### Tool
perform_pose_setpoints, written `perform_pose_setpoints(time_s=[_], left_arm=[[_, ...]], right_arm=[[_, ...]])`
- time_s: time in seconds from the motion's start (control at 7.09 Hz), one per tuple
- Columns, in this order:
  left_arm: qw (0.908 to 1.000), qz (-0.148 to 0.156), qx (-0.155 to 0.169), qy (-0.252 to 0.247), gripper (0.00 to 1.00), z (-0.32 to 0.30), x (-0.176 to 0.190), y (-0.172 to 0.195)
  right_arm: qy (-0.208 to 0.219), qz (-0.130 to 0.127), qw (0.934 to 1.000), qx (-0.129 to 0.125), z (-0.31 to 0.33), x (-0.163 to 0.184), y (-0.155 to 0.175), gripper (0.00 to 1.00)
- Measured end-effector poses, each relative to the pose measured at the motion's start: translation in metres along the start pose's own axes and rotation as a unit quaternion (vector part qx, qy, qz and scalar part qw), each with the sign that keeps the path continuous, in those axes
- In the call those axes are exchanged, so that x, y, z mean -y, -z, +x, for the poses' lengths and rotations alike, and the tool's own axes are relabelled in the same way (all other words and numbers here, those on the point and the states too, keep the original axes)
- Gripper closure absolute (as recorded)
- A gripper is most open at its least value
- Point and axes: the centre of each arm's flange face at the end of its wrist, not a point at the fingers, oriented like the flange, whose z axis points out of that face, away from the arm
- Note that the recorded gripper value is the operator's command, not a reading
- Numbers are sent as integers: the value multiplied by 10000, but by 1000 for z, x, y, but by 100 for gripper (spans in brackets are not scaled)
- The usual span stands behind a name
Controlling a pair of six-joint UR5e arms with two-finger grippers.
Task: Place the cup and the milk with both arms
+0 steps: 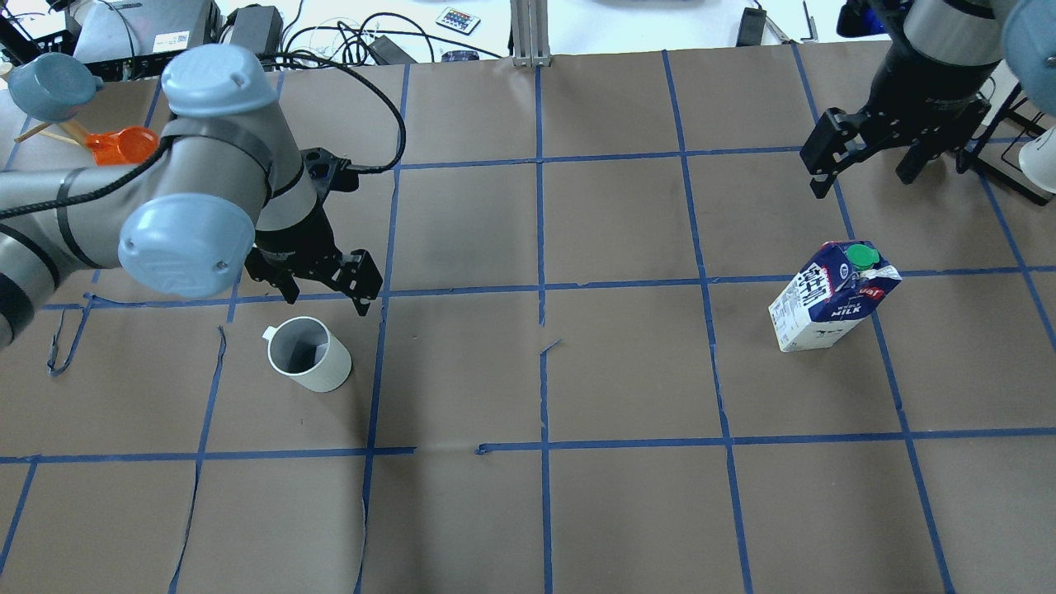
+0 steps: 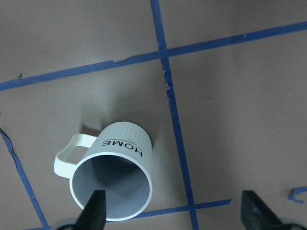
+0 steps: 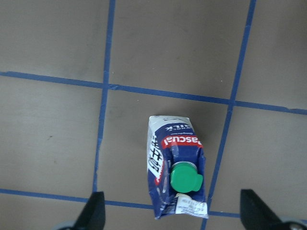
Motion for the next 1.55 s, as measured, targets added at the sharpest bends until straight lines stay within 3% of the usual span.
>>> perform_pose_setpoints(time_s=[0.14,0.28,0.42,0.71,1.13,1.55], left_arm=[[9998,-211,-1,-43,43,1,0,-23],[9994,-346,-18,-69,94,1,2,-38],[9990,-426,-25,-111,100,1,4,-47],[9988,-478,-11,-135,100,0,8,-51],[9982,-194,73,563,100,-5,21,-24],[9896,107,-488,1350,100,24,41,6]], right_arm=[[-14,-29,10000,-47,8,1,-17,0],[-48,-22,10000,-78,11,1,-40,0],[-87,7,9999,-103,11,0,-60,0],[-128,46,9999,-83,9,-1,-76,0],[-118,-155,9998,-43,7,-5,-96,7],[-114,-355,9993,21,3,-13,-117,11]])
